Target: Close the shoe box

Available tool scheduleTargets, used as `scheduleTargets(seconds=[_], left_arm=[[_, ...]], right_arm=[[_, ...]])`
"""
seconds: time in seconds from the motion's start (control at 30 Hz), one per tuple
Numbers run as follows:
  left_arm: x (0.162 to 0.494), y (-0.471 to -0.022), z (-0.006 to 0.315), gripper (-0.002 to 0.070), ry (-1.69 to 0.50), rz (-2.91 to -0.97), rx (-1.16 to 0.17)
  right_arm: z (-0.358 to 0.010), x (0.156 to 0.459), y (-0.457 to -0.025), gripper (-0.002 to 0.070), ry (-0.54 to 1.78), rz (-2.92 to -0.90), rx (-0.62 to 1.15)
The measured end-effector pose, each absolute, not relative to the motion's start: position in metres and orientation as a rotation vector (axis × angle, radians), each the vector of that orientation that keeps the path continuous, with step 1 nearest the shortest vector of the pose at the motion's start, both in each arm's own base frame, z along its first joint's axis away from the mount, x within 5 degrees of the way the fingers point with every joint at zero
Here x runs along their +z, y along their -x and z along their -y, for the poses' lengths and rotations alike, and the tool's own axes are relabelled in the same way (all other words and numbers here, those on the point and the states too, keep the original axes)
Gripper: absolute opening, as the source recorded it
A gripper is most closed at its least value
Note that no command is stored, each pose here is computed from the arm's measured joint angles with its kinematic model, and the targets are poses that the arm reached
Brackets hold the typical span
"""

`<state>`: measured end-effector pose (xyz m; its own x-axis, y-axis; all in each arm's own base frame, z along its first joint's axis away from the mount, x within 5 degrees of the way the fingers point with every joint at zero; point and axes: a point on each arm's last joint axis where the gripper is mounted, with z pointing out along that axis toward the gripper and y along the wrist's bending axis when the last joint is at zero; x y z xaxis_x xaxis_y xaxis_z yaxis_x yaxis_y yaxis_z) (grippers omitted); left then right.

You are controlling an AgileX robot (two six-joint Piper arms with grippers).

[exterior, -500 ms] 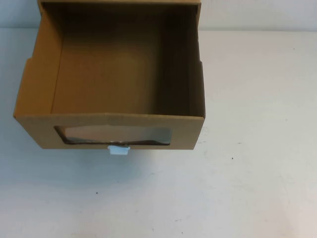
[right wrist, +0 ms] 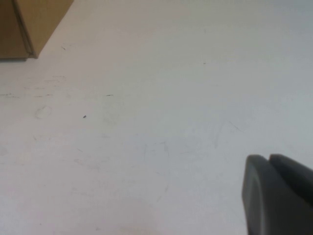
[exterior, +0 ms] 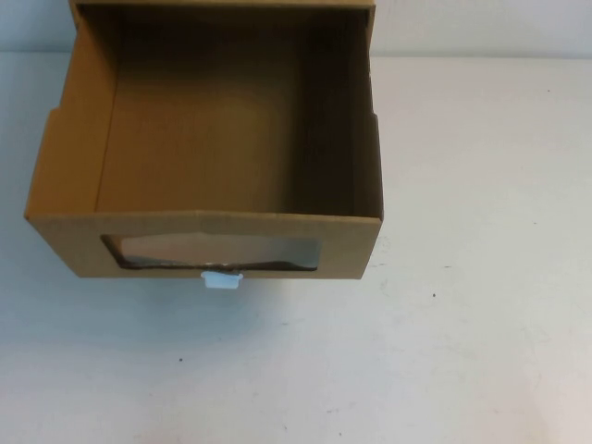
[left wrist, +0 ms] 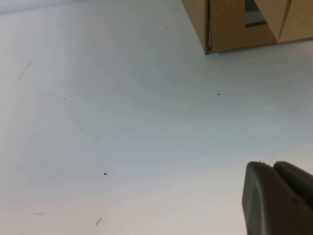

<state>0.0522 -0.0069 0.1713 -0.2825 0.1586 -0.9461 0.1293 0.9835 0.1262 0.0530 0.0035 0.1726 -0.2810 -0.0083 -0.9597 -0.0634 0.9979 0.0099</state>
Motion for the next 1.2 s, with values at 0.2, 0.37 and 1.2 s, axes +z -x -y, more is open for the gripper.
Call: scheduleTargets(seconds=[0.2,0.37,1.2], left_arm=[[0.171,-0.052,0.007,-0.0005,-0.208,-1.861,0.027],[0.174,-0.053,0.009,-0.0005,-0.153,-1.832,-0.042],[0.208,-0.055,0.007,-0.0005,0.402,-1.501,-0.564]], right_arm=[[-0.004,0.173,-0.053,-0.0013,0.052,-1.855,0.053],[-0.004,0.173,-0.053,-0.0013,0.052,-1.855,0.053],[-0.004,0.173,-0.053,-0.0013,0.052,-1.855,0.053]])
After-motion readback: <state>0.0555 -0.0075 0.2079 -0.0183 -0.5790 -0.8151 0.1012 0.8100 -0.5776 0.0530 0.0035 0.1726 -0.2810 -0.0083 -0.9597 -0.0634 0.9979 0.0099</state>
